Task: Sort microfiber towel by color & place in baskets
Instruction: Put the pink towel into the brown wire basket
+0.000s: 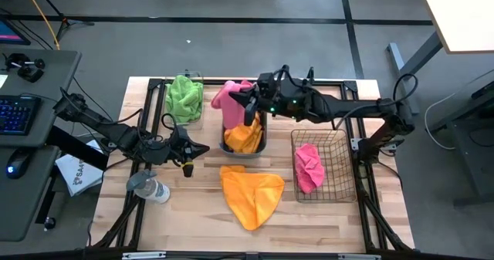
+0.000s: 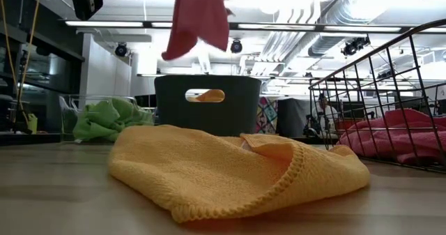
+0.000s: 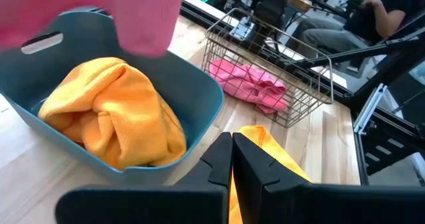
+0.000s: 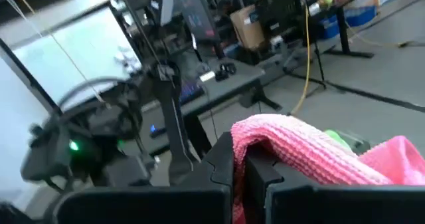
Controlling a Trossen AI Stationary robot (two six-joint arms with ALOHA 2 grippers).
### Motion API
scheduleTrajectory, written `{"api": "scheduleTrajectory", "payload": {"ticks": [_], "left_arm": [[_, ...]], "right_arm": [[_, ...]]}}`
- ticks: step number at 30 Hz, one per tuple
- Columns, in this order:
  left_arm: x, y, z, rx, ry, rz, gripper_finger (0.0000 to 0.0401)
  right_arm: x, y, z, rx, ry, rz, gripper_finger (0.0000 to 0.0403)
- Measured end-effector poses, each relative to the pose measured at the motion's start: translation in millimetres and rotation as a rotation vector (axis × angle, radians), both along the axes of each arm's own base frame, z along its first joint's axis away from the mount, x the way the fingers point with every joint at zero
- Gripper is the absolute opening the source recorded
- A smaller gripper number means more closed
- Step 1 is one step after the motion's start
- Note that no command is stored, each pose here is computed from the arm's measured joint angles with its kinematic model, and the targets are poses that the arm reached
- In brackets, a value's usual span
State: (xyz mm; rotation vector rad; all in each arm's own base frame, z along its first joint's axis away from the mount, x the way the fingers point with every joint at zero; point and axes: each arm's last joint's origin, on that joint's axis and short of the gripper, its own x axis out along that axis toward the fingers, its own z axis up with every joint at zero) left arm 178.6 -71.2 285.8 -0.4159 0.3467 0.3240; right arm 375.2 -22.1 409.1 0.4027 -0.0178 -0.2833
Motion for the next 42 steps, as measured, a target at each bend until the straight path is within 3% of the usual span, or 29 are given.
{"api": "scheduleTrajectory", "payload": {"ticks": [7,13,17,25,31,34,42], "left_arm": [[0,0,0,-0.020,-0.005,0.010,0.0000],[0,1,0,0.007,-0.015,0.051,0.0000],[0,4,1,0.023,-0.024,0.089,0.0000],[3,12,1,0.025,-0.024,0.138,0.0000],[4,14,1,0.024,-0.023,0.148,0.0000],[4,14,1,0.024,-0.023,0.147,0.0000],[6,14,4,0.010,-0.060,0.147,0.0000]], "right_arm": [[-39,5,5,-0.007,0.235,0.021,0.0000],[-103,29,9,0.021,0.517,0.034,0.0000],[-147,52,4,0.056,0.689,-0.050,0.0000],[-209,89,6,0.111,0.705,-0.130,0.0000],[-237,101,0,0.166,0.742,-0.187,0.0000],[-240,108,-3,0.152,0.742,-0.141,0.0000],[-247,115,-40,0.222,0.985,-0.055,0.0000]]}}
